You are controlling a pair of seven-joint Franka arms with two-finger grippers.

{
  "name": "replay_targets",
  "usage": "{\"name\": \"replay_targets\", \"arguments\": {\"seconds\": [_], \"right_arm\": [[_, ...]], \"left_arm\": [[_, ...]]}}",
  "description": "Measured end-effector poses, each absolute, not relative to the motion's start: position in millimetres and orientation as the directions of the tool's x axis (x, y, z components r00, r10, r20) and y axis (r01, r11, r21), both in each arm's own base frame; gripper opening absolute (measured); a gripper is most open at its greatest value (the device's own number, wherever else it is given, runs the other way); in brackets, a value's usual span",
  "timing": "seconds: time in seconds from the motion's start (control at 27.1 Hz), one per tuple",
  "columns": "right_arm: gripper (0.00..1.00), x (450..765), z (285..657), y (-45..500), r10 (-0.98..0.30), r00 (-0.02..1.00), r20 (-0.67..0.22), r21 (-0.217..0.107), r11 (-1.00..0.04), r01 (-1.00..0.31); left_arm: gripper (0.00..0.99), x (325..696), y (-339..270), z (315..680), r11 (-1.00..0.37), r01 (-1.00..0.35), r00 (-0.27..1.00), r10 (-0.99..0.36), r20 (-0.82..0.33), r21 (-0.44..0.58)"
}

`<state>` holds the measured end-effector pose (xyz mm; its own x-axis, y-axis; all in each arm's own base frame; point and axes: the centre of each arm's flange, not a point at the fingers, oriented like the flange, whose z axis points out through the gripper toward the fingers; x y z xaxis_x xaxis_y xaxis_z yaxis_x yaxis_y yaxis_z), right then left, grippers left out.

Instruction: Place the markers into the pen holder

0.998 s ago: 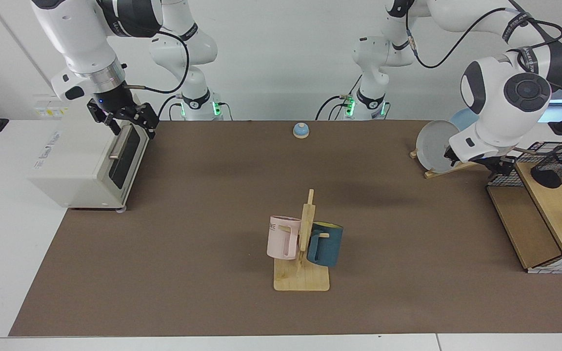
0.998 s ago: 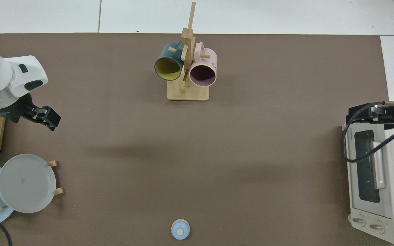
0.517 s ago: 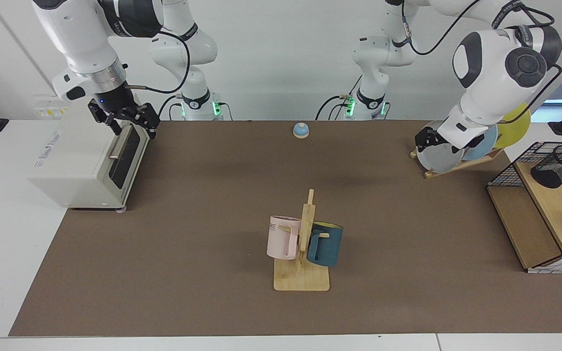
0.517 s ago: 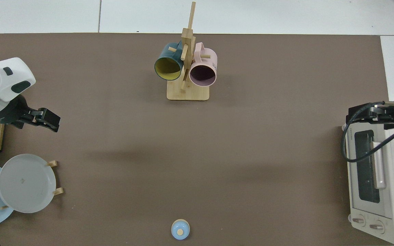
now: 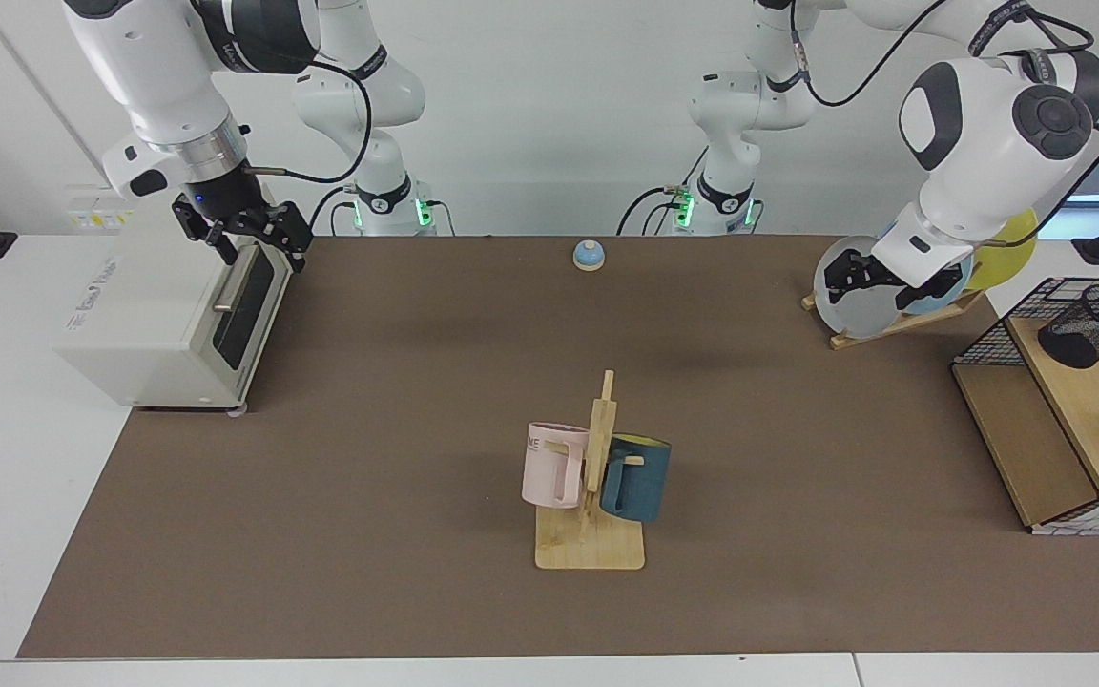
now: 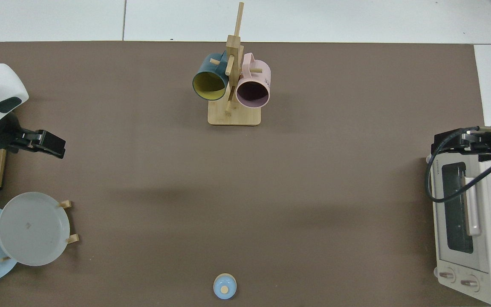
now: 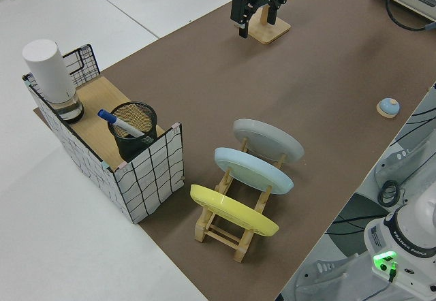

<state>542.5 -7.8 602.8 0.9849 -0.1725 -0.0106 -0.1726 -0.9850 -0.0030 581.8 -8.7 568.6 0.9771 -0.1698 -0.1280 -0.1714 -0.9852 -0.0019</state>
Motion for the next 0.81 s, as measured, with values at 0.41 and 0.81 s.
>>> {"name": "replay_targets", "arguments": {"seconds": [0.41, 0.81], "right_arm": [[1.0, 543, 603, -8, -0.173, 0.985, -0.011, -0.003, -0.985, -0.173], [1.0, 543, 603, -8, -0.173, 0.985, -0.011, -0.003, -0.985, -0.173]], "left_arm": [[0.991, 558, -5, 583, -0.985, -0.17, 0.986, -0.17, 0.002, -0.015], [0.991, 540, -3, 579, -0.986, -0.169, 0.986, -0.169, -0.004, -0.015]]}}
